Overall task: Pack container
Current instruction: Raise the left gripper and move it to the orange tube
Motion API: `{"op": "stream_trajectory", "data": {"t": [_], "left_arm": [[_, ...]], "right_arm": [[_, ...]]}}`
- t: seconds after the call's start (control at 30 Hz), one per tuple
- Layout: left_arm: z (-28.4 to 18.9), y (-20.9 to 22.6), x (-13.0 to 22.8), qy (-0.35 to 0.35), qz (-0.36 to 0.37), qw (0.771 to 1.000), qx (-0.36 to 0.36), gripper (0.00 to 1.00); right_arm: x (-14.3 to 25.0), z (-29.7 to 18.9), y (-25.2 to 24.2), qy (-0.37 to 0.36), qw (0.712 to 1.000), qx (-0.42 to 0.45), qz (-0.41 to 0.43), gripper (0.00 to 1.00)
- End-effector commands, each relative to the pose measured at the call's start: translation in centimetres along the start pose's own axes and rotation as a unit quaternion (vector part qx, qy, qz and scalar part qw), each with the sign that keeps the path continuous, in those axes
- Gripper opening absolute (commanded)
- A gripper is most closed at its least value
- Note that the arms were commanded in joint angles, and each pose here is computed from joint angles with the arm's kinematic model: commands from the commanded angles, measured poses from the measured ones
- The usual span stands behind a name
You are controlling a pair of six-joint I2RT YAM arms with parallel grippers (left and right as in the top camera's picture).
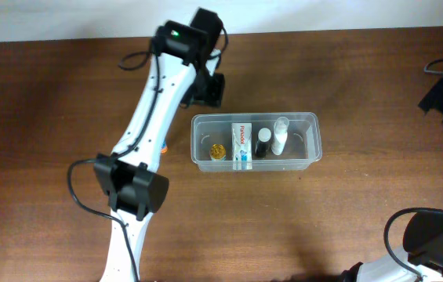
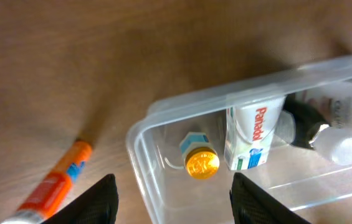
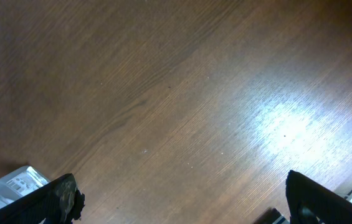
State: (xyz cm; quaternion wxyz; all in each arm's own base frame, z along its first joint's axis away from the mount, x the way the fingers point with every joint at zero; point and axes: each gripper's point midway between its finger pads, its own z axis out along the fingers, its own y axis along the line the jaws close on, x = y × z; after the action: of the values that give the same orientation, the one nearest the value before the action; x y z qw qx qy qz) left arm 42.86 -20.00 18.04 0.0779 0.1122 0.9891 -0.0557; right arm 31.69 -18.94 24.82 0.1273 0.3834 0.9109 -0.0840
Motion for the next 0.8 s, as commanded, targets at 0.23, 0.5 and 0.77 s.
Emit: {"op": "stream_trajectory", "data": {"t": [0.23,0.5,0.77], "left_arm": [[-5.2,4.3,-1.3,-0.064,-0.032,0.997,0.001,0.59],[-4.6,6.9,0.4,-0.03,-0.059,0.998,-0.01,0.59],[-1.7,10.1,2.7,0.037,-0.09,0.995,-0.036,0.59]], "right_arm": [[0.0,0.0,-0.1,0.0,1.0,0.001,0.002,0.98],[0.0,0.0,-0.1,0.0,1.0,0.001,0.002,0.98],[0.0,0.0,-0.1,0.0,1.0,0.001,0.002,0.98]]}}
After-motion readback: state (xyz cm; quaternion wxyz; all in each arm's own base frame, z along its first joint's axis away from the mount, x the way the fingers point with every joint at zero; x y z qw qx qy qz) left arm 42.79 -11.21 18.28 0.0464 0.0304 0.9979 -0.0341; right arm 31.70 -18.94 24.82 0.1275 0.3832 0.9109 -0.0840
